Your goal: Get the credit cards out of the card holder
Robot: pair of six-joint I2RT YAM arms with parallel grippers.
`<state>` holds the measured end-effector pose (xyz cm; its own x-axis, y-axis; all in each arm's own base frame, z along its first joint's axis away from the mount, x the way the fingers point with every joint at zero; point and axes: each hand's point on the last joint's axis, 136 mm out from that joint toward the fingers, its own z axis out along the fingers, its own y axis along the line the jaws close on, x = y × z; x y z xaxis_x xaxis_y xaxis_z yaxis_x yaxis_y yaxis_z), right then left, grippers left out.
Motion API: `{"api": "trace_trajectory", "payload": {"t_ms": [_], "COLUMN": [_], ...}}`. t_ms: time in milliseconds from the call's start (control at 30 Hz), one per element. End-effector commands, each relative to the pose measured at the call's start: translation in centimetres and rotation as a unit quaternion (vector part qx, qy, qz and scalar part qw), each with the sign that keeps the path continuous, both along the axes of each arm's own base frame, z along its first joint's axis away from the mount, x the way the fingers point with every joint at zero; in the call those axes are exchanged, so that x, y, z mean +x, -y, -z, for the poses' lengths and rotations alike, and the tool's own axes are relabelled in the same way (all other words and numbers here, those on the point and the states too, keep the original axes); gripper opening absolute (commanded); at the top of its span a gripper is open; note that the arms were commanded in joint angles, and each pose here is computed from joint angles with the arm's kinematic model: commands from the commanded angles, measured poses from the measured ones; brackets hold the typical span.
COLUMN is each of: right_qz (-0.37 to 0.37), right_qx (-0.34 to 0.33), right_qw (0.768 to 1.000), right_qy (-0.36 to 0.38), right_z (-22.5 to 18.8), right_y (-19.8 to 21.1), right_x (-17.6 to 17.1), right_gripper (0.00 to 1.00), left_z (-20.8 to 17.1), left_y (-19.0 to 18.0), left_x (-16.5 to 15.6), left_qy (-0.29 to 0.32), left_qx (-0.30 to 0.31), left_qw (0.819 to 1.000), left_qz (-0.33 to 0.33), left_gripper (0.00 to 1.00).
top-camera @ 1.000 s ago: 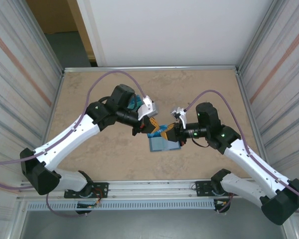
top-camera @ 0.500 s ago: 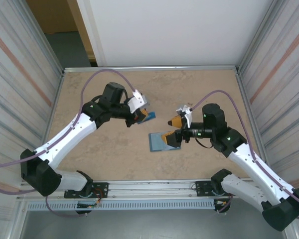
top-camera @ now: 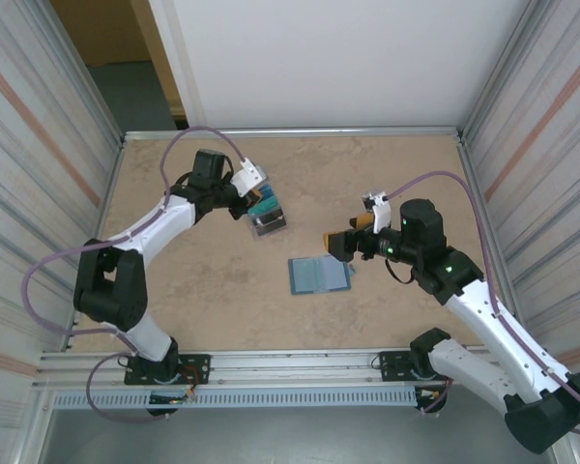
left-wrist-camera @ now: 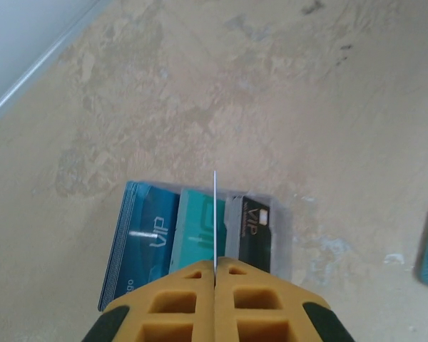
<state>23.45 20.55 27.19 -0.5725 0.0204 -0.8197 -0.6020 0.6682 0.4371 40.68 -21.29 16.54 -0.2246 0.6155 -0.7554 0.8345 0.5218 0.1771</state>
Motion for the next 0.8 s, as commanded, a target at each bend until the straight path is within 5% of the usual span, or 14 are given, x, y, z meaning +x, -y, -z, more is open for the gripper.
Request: {"api": "trace_trajectory", "payload": {"t_ms": [0,767], "right_qz": [0.060,0.092], "right_qx": [-0.004,-0.001], "right_qw": [0.998,0.996], "right_qy": [0.001,0.005], "right_z": [-0.6,-0.9], "right_y": [1.5,2.3], "right_x": [1.2,1.9], "right_gripper": [0.98,0.99], "left_z": [-2.1,2.4], "left_y": [0.1,0.2], "left_x": [2.3,5.7], "left_qy": [0.044,0.032], "left_qx": [-0.013,0.026], "left_qw": [0.999,0.998], "left_qz": [0.014,0.041], "left_gripper": [0.00,0.00]}}
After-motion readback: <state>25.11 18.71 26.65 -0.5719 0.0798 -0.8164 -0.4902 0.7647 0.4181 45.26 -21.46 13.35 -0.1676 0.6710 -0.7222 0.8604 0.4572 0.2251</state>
